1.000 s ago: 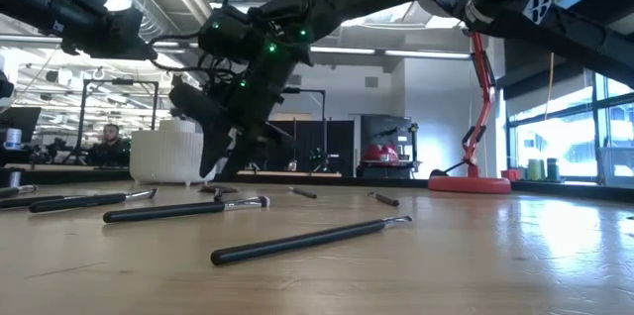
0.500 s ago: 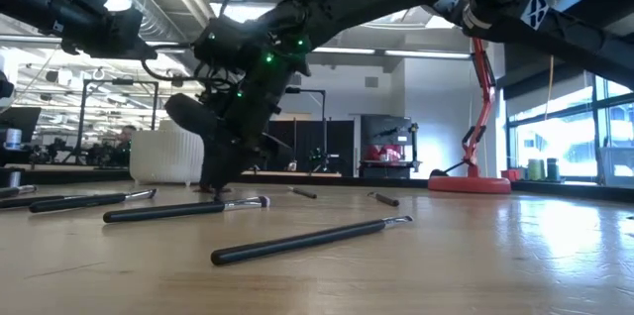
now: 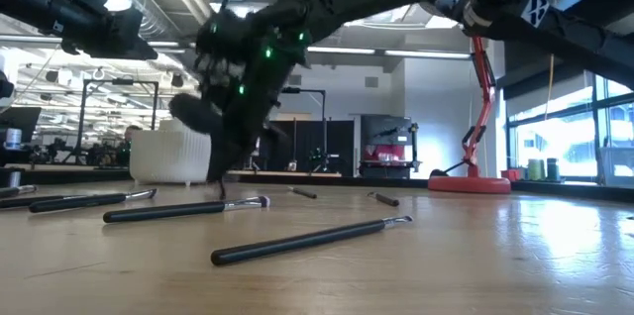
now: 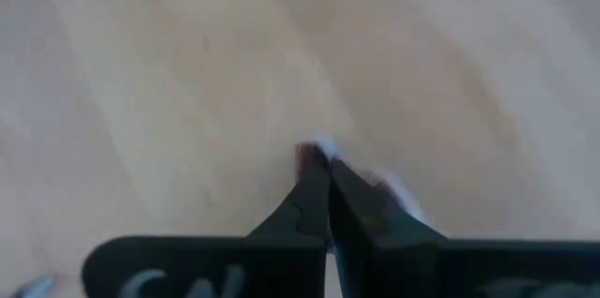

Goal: Put items in baskets/containers
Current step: Put the black highlighter brush into the white organizer

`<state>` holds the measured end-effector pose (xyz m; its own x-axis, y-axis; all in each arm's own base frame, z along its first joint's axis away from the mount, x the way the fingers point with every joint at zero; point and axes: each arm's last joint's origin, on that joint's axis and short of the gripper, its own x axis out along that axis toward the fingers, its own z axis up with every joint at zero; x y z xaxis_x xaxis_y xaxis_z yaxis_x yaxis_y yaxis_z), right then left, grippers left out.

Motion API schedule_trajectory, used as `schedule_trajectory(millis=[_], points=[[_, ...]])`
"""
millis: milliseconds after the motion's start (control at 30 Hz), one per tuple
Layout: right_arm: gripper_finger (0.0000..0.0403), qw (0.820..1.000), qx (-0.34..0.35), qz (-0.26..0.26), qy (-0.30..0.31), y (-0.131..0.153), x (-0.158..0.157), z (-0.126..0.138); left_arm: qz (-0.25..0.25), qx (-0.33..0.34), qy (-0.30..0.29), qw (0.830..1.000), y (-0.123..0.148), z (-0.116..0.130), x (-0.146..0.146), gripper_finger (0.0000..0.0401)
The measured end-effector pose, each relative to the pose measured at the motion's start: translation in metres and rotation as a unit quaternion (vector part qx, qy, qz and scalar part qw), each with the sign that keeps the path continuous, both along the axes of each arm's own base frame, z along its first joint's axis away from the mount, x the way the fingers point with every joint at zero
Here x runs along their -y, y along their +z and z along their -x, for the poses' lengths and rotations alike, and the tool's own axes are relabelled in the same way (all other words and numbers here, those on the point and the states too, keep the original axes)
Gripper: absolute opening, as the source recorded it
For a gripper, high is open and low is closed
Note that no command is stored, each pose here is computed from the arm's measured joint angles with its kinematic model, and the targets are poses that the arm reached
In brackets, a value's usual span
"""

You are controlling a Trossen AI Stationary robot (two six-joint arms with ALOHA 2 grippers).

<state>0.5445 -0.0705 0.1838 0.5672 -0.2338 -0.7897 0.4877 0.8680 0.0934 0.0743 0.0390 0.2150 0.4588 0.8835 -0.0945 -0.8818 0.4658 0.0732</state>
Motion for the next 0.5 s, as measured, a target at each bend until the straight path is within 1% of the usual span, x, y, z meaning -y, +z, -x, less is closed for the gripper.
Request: schedule_trajectory(millis=[100,167,233,300,367,433,500], points=[[0.0003,0.996,0.035,0.077,-0.019,0.035,0.002,0.003,0.0,0.0,0.0,1.0,0.0,0.0,0.0,0.0143],[0.0003,0.989,0.062,0.133,-0.032,0.055,0.002,0.004,0.0,0.0,0.0,1.0,0.0,0.0,0.0,0.0143],[0.0002,0.978,0.087,0.185,-0.04,0.065,0.005,0.001,0.0,0.0,0.002,1.0,0.0,0.0,0.0,0.0143],[0.0002,0.963,0.12,0.236,-0.045,0.073,0.008,-0.005,-0.001,0.0,0.005,1.0,0.0,0.0,0.0,0.0143],[0.0002,0.944,0.17,0.279,-0.049,0.086,0.012,-0.011,-0.002,0.004,0.005,1.0,0.001,0.0,0.0,0.0143],[0.0002,0.923,0.224,0.307,-0.054,0.1,0.017,-0.014,-0.003,0.009,0.005,1.0,0.002,0.0,0.0,0.0143],[0.0001,0.906,0.257,0.331,-0.057,0.109,0.022,-0.015,-0.003,0.011,0.006,1.0,0.002,0.0,0.0,0.0143]])
